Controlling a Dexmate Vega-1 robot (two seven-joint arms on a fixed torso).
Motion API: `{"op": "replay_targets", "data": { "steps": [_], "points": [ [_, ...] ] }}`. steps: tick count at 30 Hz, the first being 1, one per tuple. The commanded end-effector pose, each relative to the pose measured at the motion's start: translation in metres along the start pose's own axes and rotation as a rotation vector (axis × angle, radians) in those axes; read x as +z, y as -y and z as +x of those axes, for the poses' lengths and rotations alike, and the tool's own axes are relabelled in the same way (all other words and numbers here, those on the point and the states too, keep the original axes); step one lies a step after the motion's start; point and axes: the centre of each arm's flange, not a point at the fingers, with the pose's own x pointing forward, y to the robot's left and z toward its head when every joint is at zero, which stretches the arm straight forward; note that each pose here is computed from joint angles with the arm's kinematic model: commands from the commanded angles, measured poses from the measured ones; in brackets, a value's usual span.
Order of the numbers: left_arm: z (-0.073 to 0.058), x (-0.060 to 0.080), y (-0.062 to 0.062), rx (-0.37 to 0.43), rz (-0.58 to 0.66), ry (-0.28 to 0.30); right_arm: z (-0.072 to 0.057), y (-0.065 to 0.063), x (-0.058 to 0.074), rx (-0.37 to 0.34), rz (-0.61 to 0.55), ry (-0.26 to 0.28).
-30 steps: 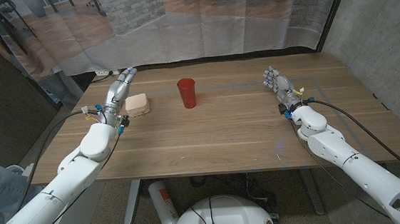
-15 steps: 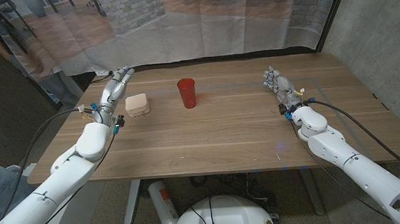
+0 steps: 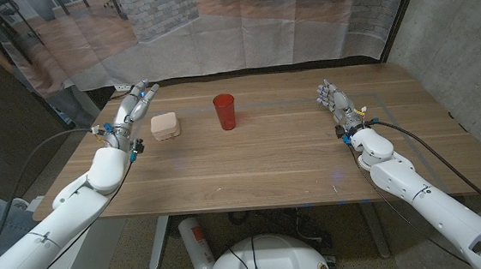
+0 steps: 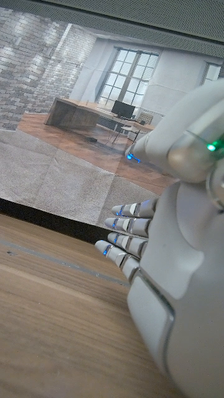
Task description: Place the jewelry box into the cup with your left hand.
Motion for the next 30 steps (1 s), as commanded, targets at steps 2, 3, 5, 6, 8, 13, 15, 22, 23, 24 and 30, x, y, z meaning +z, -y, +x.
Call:
{"op": "replay_targets", "data": {
  "steps": [2,3,5,6,8,13,15,22,23,24,30],
  "points": [
    [-0.004,-0.001,-0.005,0.017,0.184,-0.012,0.002,-0.002,0.001,0.006,0.007,0.011],
    [-0.004,-0.001,-0.005,0.016,0.197,-0.008,0.002,-0.003,0.001,0.007,0.007,0.011],
    [-0.004,-0.001,-0.005,0.015,0.217,-0.009,0.002,-0.003,0.001,0.009,0.006,0.011],
    [-0.004,-0.001,-0.005,0.018,0.224,-0.016,0.002,-0.004,0.001,0.009,0.006,0.011],
    [-0.004,-0.001,-0.005,0.016,0.231,-0.016,0.002,-0.004,0.001,0.009,0.007,0.010],
    [-0.004,-0.002,-0.007,0.012,0.264,-0.021,0.001,-0.003,0.000,0.006,0.005,0.007],
    [-0.004,-0.002,-0.008,0.015,0.274,-0.030,0.000,-0.003,0.000,0.004,0.006,0.007],
    [-0.002,-0.001,-0.013,0.001,0.351,-0.034,0.000,-0.002,-0.001,0.004,0.005,0.006],
    [-0.001,-0.001,-0.013,-0.003,0.360,-0.031,0.000,-0.002,-0.001,0.003,0.005,0.005],
    [-0.001,-0.001,-0.014,-0.003,0.369,-0.038,0.000,-0.002,-0.001,0.004,0.004,0.004],
    [0.002,-0.001,-0.018,-0.009,0.400,-0.047,0.002,-0.002,-0.002,0.004,0.005,0.002]
  ]
}}
